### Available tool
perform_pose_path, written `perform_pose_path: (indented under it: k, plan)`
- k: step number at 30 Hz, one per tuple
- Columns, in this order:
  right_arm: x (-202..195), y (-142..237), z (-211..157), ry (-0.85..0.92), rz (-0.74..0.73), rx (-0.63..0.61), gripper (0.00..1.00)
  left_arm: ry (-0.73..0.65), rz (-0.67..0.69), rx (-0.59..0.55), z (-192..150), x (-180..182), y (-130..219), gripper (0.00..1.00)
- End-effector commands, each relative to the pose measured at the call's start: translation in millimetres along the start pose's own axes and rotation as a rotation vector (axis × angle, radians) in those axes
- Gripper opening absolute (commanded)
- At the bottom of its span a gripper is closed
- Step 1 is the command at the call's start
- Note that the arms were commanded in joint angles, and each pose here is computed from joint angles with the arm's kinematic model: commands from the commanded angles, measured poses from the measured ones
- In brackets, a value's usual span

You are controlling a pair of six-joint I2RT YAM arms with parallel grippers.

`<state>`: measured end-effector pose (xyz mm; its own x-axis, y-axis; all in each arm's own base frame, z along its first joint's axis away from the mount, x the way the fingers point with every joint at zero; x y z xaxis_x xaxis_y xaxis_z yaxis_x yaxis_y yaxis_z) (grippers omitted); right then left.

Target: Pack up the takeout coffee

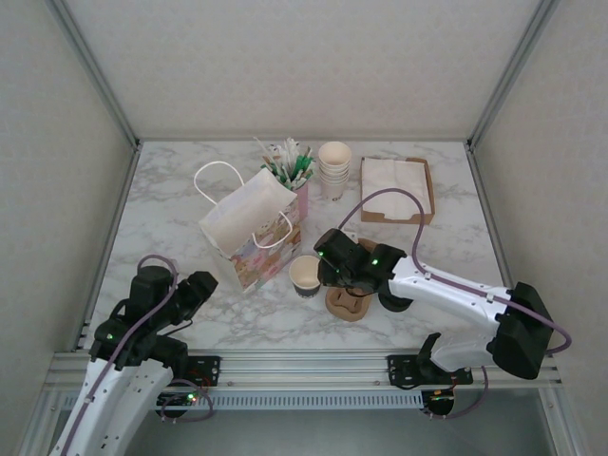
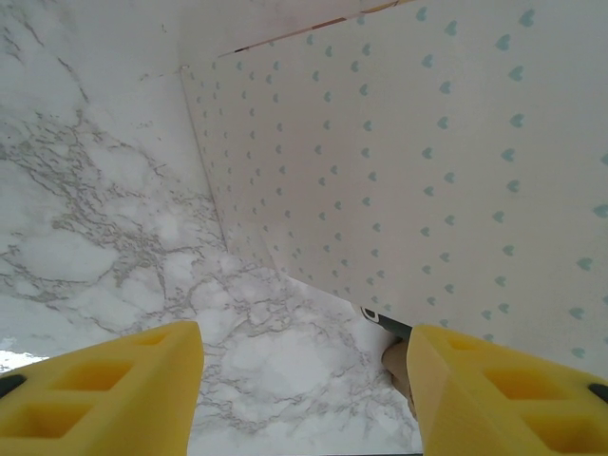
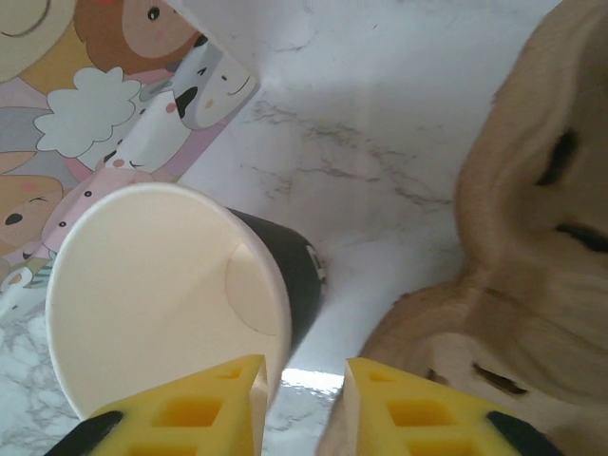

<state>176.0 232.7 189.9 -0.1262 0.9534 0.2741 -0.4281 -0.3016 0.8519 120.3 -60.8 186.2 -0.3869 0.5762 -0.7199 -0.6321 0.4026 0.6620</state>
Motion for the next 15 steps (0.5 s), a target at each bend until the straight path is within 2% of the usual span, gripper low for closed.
perform_pose_path:
  k: [1,4,8,9,14,15]
  plan:
    - [-20,45,17,0.06,-0.092,-0.098,0.31,-0.011,-0.006,-0.015,0,0,1,0.58]
    - [-44,73,16,0.079,-0.173,-0.147,0.37,-0.022,-0.04,-0.027,1,-4,3,0.58]
    - [-82,100,8,0.041,-0.258,-0.193,0.56,-0.041,-0.066,-0.031,0,-6,0,0.58]
    - [-91,103,5,0.022,-0.268,-0.199,0.64,-0.041,-0.065,-0.027,-1,-6,-3,0.58]
    - [-130,102,-8,-0.123,-0.318,-0.164,0.87,-0.085,-0.059,0.014,-7,-9,-15,0.59]
    - [-135,98,-10,-0.15,-0.319,-0.15,0.89,-0.111,-0.039,0.003,-6,-9,-13,0.6]
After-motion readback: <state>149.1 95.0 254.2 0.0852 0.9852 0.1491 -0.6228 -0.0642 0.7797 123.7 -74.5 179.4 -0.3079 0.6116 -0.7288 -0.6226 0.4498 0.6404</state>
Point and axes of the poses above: each hand's point on the last joint's axis, 136 mm out from that joint toward the fingers, its own y axis back along the fingers, its own x axis along the line the jaws close on, z = x × y, the point moved 6 cm from there along y, back along the fingers, and after that the axes turned 2 degrees about y, right-handed, at the moved point
